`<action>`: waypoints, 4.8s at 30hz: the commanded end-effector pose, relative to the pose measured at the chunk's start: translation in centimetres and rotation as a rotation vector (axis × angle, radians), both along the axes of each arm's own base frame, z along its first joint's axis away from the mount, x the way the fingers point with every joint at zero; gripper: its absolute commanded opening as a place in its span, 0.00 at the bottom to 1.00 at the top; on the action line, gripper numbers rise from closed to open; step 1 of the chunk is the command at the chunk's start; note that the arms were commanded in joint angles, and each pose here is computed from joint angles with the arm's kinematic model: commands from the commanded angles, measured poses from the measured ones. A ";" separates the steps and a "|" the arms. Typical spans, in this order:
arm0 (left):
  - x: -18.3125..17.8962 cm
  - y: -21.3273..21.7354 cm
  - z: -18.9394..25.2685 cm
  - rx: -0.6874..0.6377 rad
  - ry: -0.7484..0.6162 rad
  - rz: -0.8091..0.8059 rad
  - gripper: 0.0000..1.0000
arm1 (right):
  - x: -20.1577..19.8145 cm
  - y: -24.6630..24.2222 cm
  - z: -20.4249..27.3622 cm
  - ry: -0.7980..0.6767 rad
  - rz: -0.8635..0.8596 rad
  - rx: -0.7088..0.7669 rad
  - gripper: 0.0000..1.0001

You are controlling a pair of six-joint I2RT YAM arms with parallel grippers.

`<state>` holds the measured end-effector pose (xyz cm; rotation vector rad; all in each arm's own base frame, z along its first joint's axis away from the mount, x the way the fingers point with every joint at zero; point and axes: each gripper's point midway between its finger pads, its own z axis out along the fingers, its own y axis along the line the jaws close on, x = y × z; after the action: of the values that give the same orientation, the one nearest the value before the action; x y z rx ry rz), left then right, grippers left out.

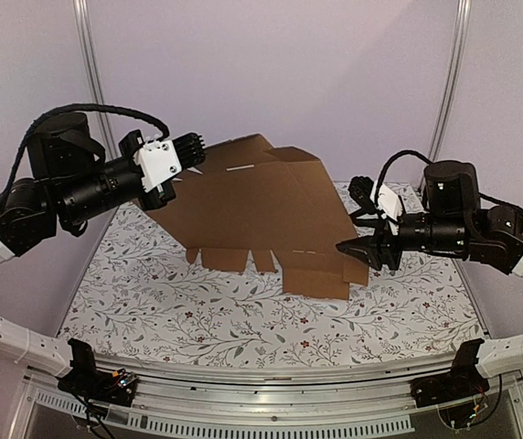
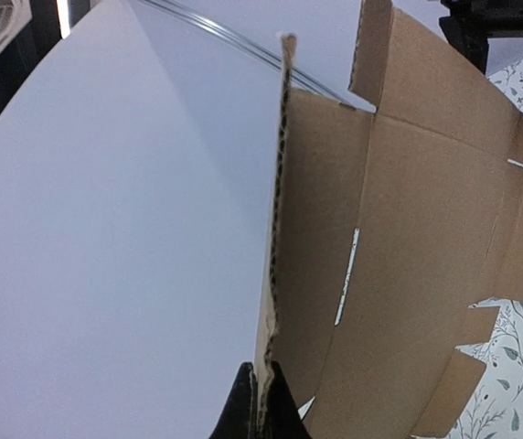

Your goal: Fold the paper box

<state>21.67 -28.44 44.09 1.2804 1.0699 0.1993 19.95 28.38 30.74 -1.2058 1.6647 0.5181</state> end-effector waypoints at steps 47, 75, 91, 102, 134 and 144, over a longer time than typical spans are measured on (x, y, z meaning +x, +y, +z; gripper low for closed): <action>-0.4 3.5 4.3 -0.262 -0.034 0.093 0.36 | -0.8 -0.6 8.8 -0.140 -0.008 0.353 0.00; -4.4 10.4 7.3 -0.641 0.152 0.046 1.00 | 6.4 -4.2 -2.4 0.599 -0.490 0.109 0.00; -3.2 9.3 -0.6 -0.562 0.355 0.135 0.99 | 14.2 -5.9 -10.7 0.509 -0.617 -0.362 0.00; -2.8 8.6 -4.9 -0.498 0.437 0.179 1.00 | 17.5 -4.0 -11.1 0.270 -0.449 -0.627 0.00; 2.4 4.8 -9.4 -0.795 0.649 0.339 0.00 | 14.9 3.3 -9.7 -0.185 -0.111 -0.809 0.00; 6.6 3.6 -11.6 -0.865 0.851 0.338 0.00 | 13.8 3.5 -8.4 -0.267 -0.155 -0.757 0.00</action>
<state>27.01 -24.00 32.80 0.3855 1.7745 -0.4230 33.66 31.62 20.45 -1.6529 1.7994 -0.3863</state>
